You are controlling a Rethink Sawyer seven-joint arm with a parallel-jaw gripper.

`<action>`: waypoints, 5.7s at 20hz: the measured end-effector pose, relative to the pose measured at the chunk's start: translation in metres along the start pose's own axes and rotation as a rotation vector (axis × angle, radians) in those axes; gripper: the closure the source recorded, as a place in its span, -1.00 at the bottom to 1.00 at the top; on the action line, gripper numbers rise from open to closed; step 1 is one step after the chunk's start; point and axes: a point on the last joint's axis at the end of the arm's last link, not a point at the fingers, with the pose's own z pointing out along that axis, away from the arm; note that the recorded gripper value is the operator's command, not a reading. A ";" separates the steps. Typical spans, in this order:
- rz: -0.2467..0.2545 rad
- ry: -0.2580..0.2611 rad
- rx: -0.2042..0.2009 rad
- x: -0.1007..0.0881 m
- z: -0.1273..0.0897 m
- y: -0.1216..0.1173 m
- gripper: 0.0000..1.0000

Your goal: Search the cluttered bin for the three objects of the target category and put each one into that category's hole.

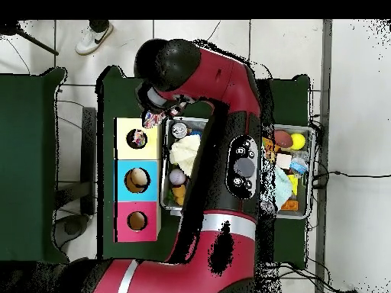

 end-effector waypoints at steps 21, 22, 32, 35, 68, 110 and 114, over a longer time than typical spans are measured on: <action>0.133 -0.005 -0.003 0.055 -0.016 0.024 1.00; 0.143 -0.006 -0.007 0.056 -0.016 0.026 1.00; 0.173 -0.032 -0.022 0.053 -0.008 0.024 1.00; 0.177 -0.035 -0.023 0.051 -0.006 0.022 1.00; 0.219 -0.053 -0.047 0.030 -0.001 0.010 1.00; 0.312 -0.025 -0.038 0.039 0.006 -0.033 1.00; 0.321 -0.030 -0.039 0.041 0.010 -0.038 1.00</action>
